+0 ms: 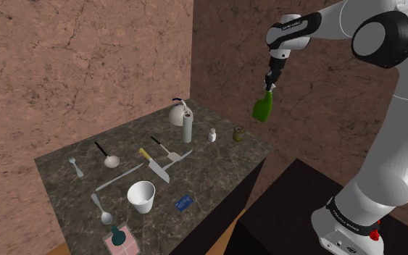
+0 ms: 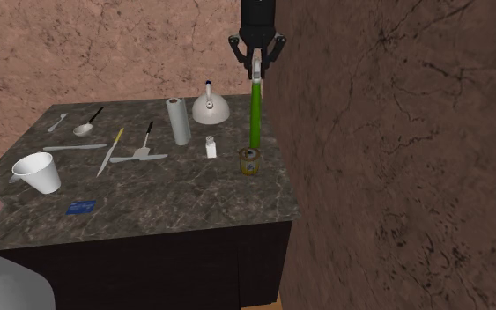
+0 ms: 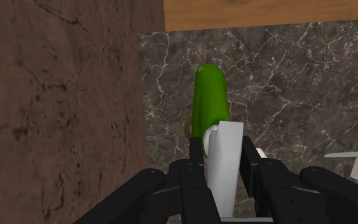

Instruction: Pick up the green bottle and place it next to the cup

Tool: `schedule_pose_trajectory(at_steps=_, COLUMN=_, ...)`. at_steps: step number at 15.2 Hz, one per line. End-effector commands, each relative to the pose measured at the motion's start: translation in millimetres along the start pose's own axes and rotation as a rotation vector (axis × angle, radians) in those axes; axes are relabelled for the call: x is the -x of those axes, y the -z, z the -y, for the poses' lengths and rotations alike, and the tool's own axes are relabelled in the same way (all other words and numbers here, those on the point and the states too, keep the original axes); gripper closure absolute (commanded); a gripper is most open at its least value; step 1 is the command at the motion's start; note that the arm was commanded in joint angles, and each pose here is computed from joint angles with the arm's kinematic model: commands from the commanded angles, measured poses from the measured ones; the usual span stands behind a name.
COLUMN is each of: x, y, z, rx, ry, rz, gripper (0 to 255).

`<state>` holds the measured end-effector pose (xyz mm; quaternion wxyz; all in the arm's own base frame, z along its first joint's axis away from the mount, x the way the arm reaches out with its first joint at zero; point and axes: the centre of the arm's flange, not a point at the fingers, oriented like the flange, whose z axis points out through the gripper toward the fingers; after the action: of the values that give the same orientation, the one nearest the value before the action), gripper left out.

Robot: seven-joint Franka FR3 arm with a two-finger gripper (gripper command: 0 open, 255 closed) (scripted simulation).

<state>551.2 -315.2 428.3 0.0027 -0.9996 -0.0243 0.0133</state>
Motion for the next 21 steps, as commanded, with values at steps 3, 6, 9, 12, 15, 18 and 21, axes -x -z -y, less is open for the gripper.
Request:
schedule_pose_trajectory(at_steps=3, x=1, y=21, z=0, rx=0.0, ry=0.0, rz=0.0, gripper=255)
schedule_pose_trajectory(at_steps=6, x=1, y=37, z=0, rx=0.0, ry=0.0, rz=0.0, gripper=255)
schedule_pose_trajectory(at_steps=9, x=1, y=53, z=1, rx=0.0, ry=0.0, rz=0.0, gripper=255)
schedule_pose_trajectory(at_steps=12, x=2, y=69, z=1, rx=0.0, ry=0.0, rz=0.0, gripper=255)
schedule_pose_trajectory(at_steps=15, x=3, y=78, z=14, rx=0.0, ry=0.0, rz=0.0, gripper=255)
schedule_pose_trajectory(at_steps=18, x=7, y=77, z=53, rx=0.0, ry=0.0, rz=0.0, gripper=255)
schedule_pose_trajectory(at_steps=21, x=11, y=77, z=93, rx=0.0, ry=0.0, rz=0.0, gripper=255)
